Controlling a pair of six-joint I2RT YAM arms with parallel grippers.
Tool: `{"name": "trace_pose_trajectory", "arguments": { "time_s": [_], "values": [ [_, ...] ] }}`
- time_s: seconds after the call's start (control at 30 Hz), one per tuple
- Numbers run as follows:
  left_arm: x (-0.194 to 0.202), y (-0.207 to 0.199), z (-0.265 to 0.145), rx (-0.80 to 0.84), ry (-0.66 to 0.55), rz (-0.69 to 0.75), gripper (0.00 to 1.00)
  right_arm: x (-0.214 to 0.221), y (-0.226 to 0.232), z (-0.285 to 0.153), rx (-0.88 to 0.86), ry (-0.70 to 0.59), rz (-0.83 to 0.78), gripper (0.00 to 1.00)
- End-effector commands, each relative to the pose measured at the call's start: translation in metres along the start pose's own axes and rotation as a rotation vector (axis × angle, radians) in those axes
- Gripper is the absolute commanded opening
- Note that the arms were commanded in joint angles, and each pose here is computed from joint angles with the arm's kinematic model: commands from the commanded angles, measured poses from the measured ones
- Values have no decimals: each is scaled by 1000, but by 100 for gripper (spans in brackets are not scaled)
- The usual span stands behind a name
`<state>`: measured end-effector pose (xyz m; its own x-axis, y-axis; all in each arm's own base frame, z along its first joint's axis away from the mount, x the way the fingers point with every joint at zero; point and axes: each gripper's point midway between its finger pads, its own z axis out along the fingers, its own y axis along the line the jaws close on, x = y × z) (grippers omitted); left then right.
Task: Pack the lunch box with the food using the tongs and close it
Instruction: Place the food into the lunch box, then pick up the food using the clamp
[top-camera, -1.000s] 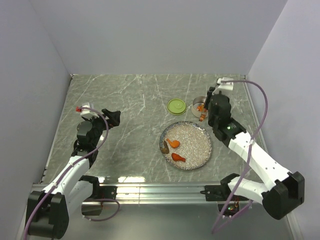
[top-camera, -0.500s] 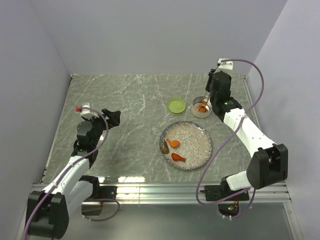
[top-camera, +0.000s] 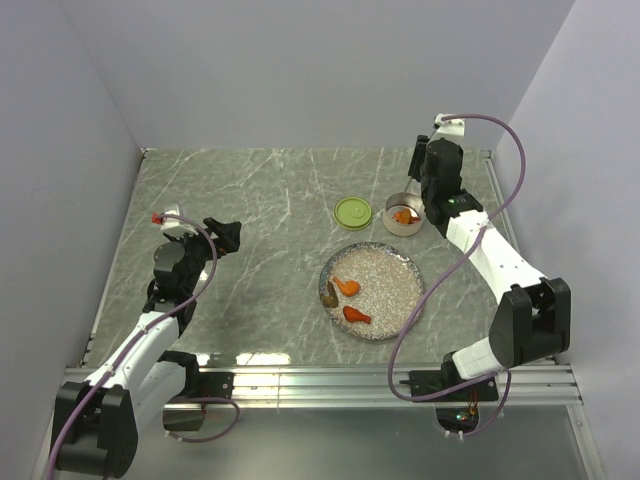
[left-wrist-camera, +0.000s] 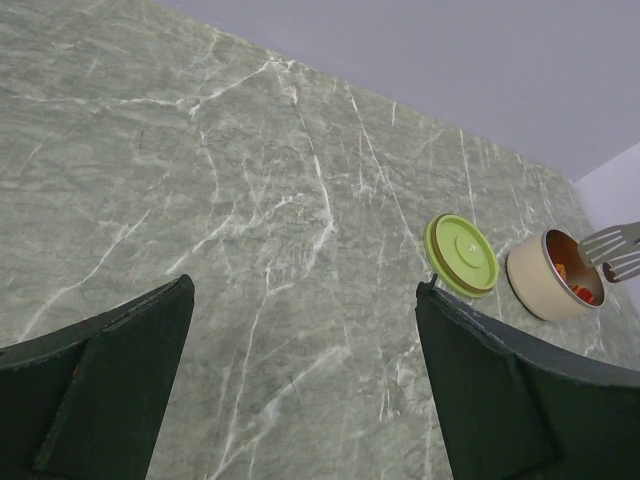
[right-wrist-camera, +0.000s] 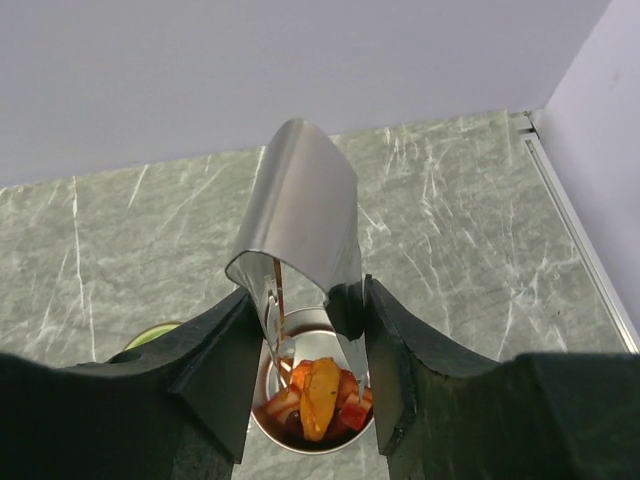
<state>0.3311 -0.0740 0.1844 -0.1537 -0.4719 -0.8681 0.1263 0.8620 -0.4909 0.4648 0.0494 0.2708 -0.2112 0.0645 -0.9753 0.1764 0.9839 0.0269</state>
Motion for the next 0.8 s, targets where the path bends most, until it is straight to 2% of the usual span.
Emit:
{"name": "trace_pose_trajectory", "arguments": {
  "time_s": [0.0, 0.2, 0.27, 0.4, 0.63, 0.77],
  "values": [
    [-26, -13, 1, 44, -75, 21, 99, -44, 1, -4, -15, -115, 38, 50],
    [-26, -14, 1, 43, -74, 19, 99, -45, 0, -26, -49, -144, 56, 46],
    [-26, -13, 1, 41, -73, 21, 99, -56, -2, -45, -66, -186, 75, 46],
    [-26, -14, 1, 44, -69, 21, 99, -53, 5, -79, -103, -215, 85, 45],
    [-25, -14, -2, 37, -65, 17, 99, 0, 46, -155, -271, -197, 78, 45],
    [-26, -15, -4, 38, -68, 17, 99, 27, 72, -200, -430, -163, 58, 45]
  ]
}}
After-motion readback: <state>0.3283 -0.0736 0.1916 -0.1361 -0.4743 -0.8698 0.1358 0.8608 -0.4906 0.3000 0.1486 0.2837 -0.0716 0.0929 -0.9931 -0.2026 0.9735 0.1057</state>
